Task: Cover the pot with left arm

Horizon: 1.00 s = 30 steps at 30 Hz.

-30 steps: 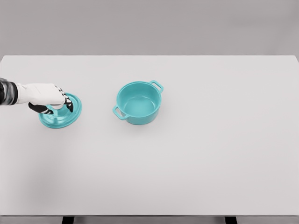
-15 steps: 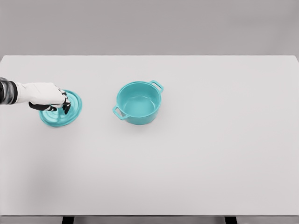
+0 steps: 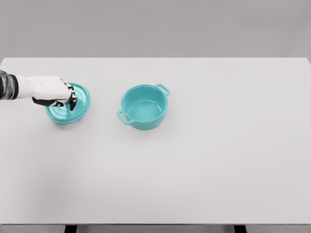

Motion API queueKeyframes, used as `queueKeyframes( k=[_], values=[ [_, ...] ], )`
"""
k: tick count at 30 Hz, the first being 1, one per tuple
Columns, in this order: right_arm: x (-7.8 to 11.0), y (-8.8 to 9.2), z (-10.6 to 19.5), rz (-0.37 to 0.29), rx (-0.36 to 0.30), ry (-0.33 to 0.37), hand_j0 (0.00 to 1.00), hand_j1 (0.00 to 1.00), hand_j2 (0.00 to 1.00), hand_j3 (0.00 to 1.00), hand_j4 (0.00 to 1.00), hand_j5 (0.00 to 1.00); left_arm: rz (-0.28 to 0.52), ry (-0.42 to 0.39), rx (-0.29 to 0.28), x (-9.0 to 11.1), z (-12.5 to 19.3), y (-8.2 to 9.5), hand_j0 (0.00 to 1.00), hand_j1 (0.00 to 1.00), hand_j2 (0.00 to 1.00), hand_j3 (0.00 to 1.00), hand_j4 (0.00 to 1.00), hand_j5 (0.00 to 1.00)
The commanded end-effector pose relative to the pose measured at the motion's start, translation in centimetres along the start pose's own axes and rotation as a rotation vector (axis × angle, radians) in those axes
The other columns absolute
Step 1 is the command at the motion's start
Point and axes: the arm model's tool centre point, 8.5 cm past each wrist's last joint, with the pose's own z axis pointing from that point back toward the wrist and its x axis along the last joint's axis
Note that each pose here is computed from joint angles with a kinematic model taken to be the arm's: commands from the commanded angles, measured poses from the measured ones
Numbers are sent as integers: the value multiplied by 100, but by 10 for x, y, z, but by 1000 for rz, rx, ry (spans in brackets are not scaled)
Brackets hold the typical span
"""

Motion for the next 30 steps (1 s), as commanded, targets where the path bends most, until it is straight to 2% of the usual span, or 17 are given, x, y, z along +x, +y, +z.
queueKeyframes(
  k=[1,9,16,19,21,24,30],
  values=[
    [0,0,0,0,0,0,100,100,100,100,100,100,8,-14,15,3,-1,4,46,46,46,46,46,46],
    [0,0,0,0,0,-1,100,100,100,100,100,100,-49,-90,34,28,-4,29,47,47,47,47,47,47],
    [0,0,0,0,0,-1,100,100,100,100,100,100,-67,-110,64,33,-6,46,48,48,48,48,48,48],
    [0,0,0,0,0,0,100,100,100,100,100,100,-105,-130,91,42,-3,63,49,49,49,49,49,49],
    [0,0,0,0,0,-1,100,100,100,100,100,100,-103,-150,96,46,-5,69,49,49,49,49,49,49],
    [0,0,0,0,0,-1,100,100,100,100,100,100,-117,-188,110,58,-18,79,49,49,49,49,49,49],
    [0,0,0,0,0,0,100,100,100,100,100,100,-143,-203,138,64,-21,97,50,50,50,50,50,50]
  ],
)
